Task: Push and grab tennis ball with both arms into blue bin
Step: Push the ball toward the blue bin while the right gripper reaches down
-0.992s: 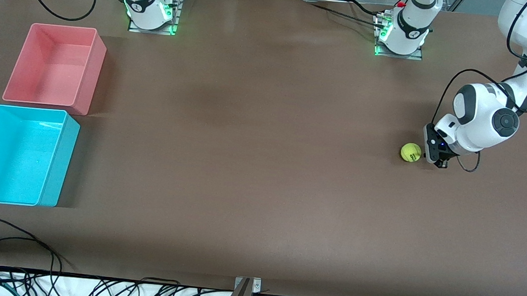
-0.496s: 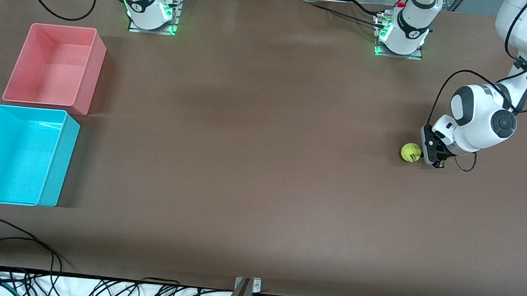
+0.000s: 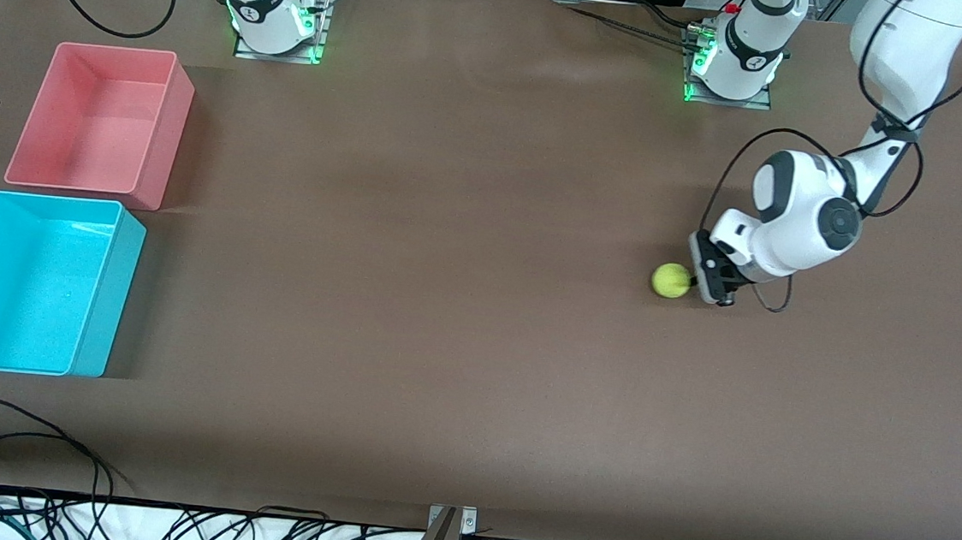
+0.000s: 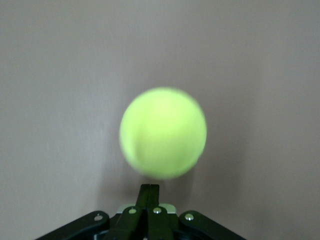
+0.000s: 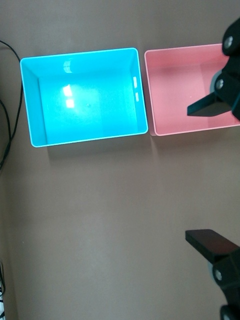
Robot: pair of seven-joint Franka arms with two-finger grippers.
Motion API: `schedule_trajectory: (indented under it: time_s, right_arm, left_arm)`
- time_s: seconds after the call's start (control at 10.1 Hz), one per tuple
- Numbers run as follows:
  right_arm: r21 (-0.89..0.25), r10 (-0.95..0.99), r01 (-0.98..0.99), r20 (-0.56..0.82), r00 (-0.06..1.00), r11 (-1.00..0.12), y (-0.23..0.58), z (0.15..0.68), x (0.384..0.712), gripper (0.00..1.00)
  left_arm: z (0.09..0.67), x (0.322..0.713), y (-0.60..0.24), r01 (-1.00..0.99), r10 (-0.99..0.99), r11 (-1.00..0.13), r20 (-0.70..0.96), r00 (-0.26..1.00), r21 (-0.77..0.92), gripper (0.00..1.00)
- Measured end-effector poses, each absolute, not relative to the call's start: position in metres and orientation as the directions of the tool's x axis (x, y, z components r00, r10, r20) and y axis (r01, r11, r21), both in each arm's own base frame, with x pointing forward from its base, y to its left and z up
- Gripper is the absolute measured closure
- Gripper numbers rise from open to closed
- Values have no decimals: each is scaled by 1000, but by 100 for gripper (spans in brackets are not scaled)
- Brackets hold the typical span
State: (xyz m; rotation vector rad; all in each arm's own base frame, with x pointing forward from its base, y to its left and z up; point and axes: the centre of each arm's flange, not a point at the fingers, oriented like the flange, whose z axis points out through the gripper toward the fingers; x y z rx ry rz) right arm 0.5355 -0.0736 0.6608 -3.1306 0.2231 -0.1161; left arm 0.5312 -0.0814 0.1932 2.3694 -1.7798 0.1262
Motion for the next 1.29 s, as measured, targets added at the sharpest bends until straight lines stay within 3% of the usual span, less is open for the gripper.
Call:
schedule_trajectory:
  time_s: [0.6,0.89,1.19,1.29]
  right_arm:
    - [-5,-129,-129,61,990,-992,-69,656,538,0]
    - [-3,-94,-94,9,996,-996,-53,646,539,0]
    - [-9,-41,-42,-102,994,-999,-33,621,540,0]
    - [-7,-21,-23,-143,989,-1000,-22,604,543,0]
  left_arm:
    - [196,535,-76,-947,-932,-309,167,320,92,99]
    - [218,536,-69,-944,-933,-309,159,324,111,92]
    - [252,536,-48,-936,-928,-331,141,346,119,74]
    - [264,536,-33,-929,-922,-352,132,365,116,63]
